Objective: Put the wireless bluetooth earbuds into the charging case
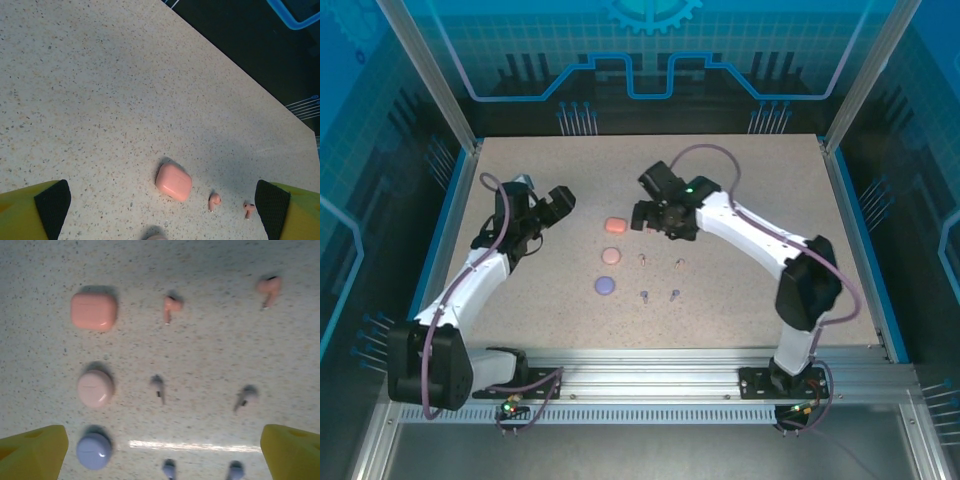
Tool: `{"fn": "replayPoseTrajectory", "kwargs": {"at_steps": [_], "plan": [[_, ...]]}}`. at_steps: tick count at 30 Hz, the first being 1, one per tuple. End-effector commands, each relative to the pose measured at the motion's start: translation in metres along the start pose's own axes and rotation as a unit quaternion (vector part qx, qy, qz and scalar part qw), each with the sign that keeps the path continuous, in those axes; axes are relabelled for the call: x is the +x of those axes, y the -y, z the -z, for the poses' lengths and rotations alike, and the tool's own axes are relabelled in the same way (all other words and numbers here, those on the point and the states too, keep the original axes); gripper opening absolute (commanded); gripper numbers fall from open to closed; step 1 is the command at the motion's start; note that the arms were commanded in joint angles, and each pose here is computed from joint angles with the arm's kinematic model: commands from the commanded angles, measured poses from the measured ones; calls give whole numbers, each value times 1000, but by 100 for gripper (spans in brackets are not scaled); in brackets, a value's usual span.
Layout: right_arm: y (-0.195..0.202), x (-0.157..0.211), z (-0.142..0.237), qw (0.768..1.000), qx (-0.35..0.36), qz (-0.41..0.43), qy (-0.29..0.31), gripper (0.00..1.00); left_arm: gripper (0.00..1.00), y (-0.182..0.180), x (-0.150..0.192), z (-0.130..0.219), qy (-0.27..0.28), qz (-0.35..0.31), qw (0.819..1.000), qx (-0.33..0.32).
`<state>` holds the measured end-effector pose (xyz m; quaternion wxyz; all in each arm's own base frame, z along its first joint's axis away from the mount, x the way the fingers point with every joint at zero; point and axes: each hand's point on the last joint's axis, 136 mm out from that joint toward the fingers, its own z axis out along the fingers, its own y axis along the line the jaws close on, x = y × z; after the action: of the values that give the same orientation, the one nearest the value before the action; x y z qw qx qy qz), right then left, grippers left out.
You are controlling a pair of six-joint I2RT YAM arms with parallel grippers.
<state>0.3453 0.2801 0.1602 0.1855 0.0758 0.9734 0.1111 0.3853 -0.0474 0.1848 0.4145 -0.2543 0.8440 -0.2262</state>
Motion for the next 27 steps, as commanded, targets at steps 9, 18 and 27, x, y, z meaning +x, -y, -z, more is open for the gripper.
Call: {"fn": "replayPoseTrajectory", "kwargs": {"at_steps": [9, 18, 27], "plan": [[-68, 15, -39, 998, 30, 8, -59, 96, 99, -30, -4, -23, -78, 106, 986, -99], [-87, 42, -46, 996, 34, 38, -67, 95, 99, -38, -17, -29, -95, 129, 980, -119], [-87, 26, -67, 997, 61, 36, -31, 93, 99, -47, -30, -37, -120, 207, 966, -96]]}}
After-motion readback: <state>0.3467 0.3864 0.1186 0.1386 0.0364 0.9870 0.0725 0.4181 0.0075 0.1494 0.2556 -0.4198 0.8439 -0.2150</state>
